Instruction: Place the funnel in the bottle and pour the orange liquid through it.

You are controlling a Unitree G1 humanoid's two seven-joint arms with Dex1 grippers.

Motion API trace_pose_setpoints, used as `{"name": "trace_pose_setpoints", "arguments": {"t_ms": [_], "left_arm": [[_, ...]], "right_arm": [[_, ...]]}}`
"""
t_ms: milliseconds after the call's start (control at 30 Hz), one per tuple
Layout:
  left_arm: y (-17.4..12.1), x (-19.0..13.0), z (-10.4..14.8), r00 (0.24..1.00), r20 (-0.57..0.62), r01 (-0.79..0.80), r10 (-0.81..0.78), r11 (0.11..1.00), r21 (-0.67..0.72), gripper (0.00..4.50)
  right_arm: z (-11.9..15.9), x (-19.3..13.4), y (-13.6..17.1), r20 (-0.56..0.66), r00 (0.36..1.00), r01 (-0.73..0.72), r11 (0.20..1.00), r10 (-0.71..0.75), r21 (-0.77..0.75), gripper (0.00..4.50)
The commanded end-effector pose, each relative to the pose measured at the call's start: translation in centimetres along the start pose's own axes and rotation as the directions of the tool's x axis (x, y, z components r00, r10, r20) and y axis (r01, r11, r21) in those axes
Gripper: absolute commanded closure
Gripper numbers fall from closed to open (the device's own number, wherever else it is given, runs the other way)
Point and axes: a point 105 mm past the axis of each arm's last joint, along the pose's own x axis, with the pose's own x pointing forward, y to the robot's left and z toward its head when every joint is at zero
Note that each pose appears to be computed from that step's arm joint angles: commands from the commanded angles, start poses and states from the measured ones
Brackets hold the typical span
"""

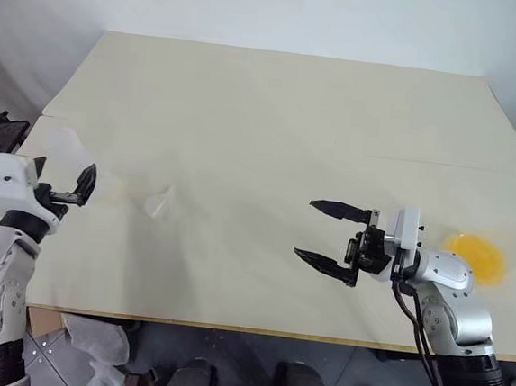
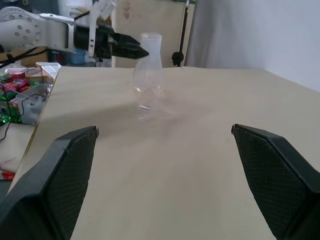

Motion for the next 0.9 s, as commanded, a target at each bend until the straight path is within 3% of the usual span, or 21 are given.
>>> {"name": "trace_pose_setpoints", "arguments": {"t_ms": [33,467,567,733,833,900], "left_arm": [[0.5,0.9,0.9,0.999,0.009,-0.043,0.043,0.999,0.012,0.0],[0.8,4.1,2.1,0.999,0.038,-0.019,0.018,0.999,0.047,0.0],[1.1,4.2,2.0,0.999,0.029,-0.03,0.029,0.998,0.058,0.55],[1.4,4.2,1.5,0.999,0.008,-0.039,0.038,0.997,0.06,1.96],[1.2,4.3,3.2,0.995,0.102,-0.016,0.012,0.999,0.037,1.97],[0.2,4.4,5.9,0.969,0.24,0.067,-0.064,0.998,-0.004,1.97]], "right_arm": [[0.9,0.2,0.3,0.027,1.0,0.008,0.999,-0.008,-0.035,0.03],[1.0,0.0,0.1,0.029,0.998,0.055,0.997,-0.053,-0.05,0.03],[1.0,-0.1,0.1,0.028,0.998,0.066,0.996,-0.065,-0.055,0.0],[1.0,-0.1,0.0,0.033,0.996,0.089,0.994,-0.087,-0.06,0.0],[1.0,-0.1,-0.1,0.033,0.994,0.102,0.993,-0.1,-0.066,0.0],[1.0,-0.4,-0.3,0.027,0.993,0.117,0.99,-0.116,-0.077,0.0]]}}
